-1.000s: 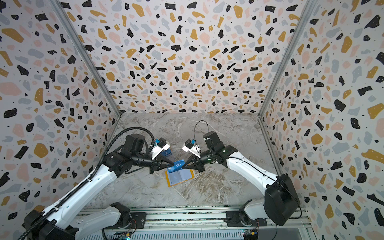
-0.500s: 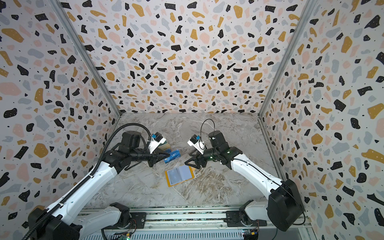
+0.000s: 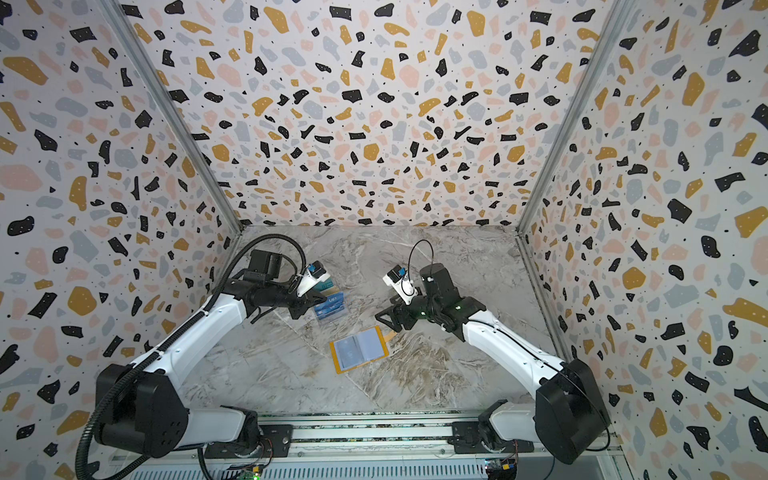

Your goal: Take the credit cards out of the card holder

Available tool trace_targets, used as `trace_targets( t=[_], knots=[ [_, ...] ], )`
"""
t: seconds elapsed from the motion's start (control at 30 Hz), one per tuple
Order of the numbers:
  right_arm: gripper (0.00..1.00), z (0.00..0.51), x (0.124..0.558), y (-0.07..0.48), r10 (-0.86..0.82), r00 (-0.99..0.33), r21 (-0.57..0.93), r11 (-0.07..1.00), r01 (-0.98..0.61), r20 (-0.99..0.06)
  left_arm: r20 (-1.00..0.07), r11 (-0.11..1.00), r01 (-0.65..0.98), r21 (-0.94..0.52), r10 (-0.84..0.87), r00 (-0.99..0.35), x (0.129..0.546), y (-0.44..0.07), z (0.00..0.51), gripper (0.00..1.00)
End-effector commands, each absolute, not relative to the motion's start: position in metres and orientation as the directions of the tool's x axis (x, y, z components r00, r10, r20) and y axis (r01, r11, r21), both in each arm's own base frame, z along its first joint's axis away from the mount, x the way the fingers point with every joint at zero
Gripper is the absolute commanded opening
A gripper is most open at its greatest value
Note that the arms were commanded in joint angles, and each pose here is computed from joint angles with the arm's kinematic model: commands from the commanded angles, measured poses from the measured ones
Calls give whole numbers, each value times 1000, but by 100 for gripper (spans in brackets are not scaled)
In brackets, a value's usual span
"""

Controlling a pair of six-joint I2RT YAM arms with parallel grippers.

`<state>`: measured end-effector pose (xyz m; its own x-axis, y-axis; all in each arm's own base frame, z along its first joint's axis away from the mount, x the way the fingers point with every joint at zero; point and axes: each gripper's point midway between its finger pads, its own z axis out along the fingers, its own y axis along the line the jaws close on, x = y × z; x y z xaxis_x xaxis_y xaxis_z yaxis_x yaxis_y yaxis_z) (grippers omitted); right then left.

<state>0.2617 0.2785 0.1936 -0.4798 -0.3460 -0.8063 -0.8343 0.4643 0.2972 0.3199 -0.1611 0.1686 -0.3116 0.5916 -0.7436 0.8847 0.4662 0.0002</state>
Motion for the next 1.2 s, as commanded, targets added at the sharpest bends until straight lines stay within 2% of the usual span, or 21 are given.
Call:
trace_targets(
  t=[0.0, 0.4, 1.17],
  knots=[
    [78, 207, 269, 275, -298, -458, 279, 488, -827, -837, -781, 421, 906, 49, 581, -228, 331, -159, 166, 0],
    [78, 193, 273, 279, -301, -486, 304, 489, -817, -821, -797, 425, 904, -52, 527, -294, 342, -153, 125, 0],
    [78, 191, 273, 277, -295, -488, 306, 494, -814, -822, -779, 483, 873, -63, 523, -346, 357, -146, 94, 0]
  ],
)
